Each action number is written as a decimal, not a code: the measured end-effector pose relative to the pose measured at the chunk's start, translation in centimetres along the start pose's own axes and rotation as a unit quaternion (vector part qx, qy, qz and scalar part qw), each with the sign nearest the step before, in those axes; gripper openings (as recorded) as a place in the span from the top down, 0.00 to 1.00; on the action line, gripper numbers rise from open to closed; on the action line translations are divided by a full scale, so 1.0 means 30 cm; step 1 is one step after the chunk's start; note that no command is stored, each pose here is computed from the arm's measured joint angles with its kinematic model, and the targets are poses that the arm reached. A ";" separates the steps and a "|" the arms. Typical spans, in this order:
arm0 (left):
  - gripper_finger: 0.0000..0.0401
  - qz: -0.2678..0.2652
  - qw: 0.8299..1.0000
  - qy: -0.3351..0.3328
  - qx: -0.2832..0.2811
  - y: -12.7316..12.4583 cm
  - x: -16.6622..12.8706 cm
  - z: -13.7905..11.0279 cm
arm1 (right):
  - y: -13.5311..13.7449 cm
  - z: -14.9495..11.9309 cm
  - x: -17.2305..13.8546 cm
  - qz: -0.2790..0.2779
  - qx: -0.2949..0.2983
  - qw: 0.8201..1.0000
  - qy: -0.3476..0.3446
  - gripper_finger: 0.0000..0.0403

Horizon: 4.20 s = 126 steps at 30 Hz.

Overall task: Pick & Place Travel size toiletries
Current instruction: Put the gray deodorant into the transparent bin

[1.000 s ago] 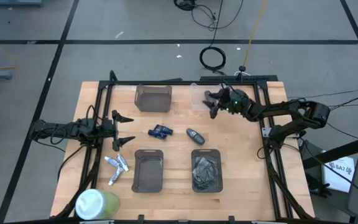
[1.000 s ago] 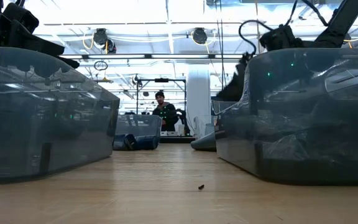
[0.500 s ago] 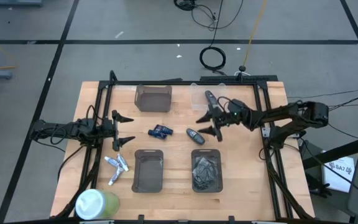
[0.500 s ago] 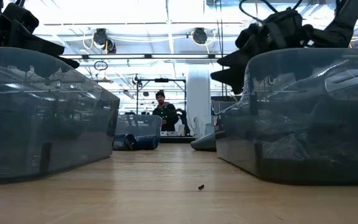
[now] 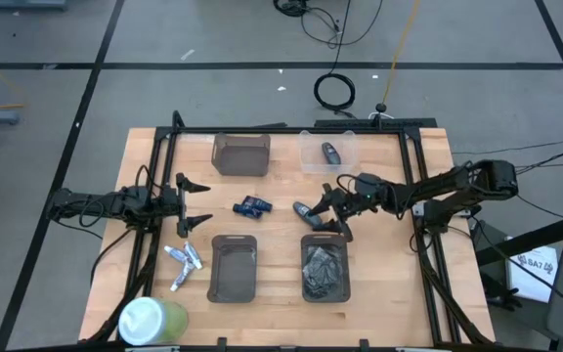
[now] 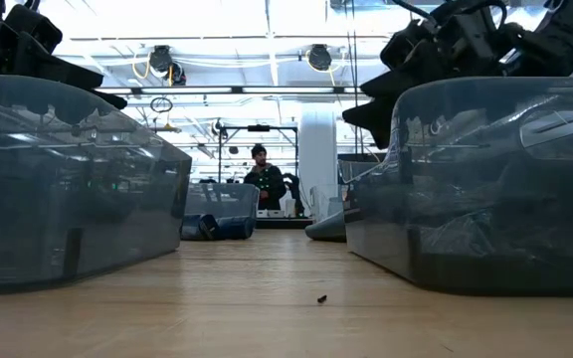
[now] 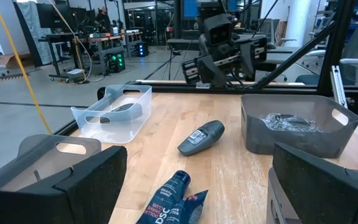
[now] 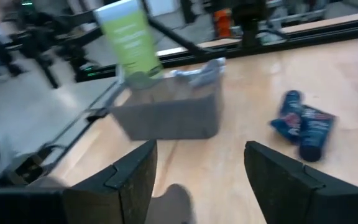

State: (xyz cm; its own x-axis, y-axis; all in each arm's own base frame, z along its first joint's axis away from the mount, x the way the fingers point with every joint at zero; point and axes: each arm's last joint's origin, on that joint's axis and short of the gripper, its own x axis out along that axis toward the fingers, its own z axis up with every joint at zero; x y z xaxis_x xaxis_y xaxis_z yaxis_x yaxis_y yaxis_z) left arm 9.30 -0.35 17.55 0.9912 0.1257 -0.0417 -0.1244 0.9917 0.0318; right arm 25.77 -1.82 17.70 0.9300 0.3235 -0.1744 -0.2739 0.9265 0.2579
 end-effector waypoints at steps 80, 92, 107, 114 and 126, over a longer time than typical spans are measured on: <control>0.02 0.000 1.000 0.000 0.000 0.000 0.000 0.000 | -0.088 -0.068 0.209 -0.229 0.007 0.889 0.396 0.48; 0.02 0.000 1.000 0.000 0.000 0.000 0.000 0.000 | -0.080 -0.065 0.217 -0.215 0.010 0.896 0.388 0.48; 0.02 0.000 1.000 0.000 0.000 0.000 0.000 0.000 | -0.055 -0.047 0.221 -0.207 0.002 0.903 0.376 0.52; 0.02 0.000 1.000 0.000 0.000 0.000 0.000 0.000 | -0.017 0.000 0.222 -0.195 -0.015 0.920 0.340 0.54; 0.02 0.000 1.000 -0.001 0.000 0.000 0.000 0.000 | 0.135 0.148 0.146 -0.144 -0.078 0.947 0.275 0.54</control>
State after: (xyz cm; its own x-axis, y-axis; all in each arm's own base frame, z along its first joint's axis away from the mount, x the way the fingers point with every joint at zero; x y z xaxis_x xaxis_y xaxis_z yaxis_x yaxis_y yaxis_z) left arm 9.30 -0.35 17.56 0.9913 0.1253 -0.0407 -0.1240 0.9918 0.0314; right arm 29.83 2.50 22.19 0.7151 0.0640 -0.6961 -0.1001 0.9949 -0.0113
